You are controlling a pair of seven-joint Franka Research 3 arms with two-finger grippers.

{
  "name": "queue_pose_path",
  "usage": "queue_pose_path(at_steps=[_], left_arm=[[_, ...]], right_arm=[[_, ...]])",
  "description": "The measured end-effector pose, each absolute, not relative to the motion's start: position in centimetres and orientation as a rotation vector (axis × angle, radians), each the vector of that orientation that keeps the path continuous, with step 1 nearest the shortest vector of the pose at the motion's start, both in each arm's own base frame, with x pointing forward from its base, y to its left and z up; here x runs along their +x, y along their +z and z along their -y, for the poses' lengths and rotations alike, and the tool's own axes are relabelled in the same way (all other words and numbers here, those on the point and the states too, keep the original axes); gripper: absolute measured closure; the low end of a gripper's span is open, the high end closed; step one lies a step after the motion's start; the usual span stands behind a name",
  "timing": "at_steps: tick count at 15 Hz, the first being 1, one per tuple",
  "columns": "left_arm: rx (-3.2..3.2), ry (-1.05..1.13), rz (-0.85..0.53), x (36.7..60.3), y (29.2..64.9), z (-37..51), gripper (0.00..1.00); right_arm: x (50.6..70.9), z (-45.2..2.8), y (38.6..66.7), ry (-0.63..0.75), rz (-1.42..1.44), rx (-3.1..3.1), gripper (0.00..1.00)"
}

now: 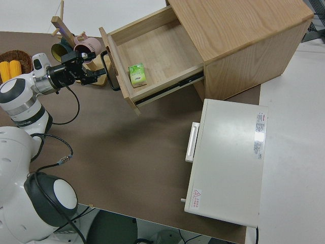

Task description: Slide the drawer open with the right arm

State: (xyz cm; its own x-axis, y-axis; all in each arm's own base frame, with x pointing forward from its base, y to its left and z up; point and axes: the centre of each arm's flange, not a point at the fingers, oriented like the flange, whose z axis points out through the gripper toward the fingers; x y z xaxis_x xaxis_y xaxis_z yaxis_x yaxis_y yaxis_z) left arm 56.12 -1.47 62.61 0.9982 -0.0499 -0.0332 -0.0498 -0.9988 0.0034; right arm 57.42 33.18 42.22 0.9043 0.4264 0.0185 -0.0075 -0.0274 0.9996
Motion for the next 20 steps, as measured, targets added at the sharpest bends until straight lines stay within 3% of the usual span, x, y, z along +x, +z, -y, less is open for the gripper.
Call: queue_pose_path(at_steps=[9,20], left_arm=[[3.138,-0.052,0.078,56.1,62.6,1.5,0.0],[3.138,-0.052,0.078,56.1,62.6,1.5,0.0]], right_arm=[[56.0,-34.8,41.8,0.401,-0.225,1.728,0.01],[57.0,-35.0,48.9,0.34,-0.038,2.123,0.02]])
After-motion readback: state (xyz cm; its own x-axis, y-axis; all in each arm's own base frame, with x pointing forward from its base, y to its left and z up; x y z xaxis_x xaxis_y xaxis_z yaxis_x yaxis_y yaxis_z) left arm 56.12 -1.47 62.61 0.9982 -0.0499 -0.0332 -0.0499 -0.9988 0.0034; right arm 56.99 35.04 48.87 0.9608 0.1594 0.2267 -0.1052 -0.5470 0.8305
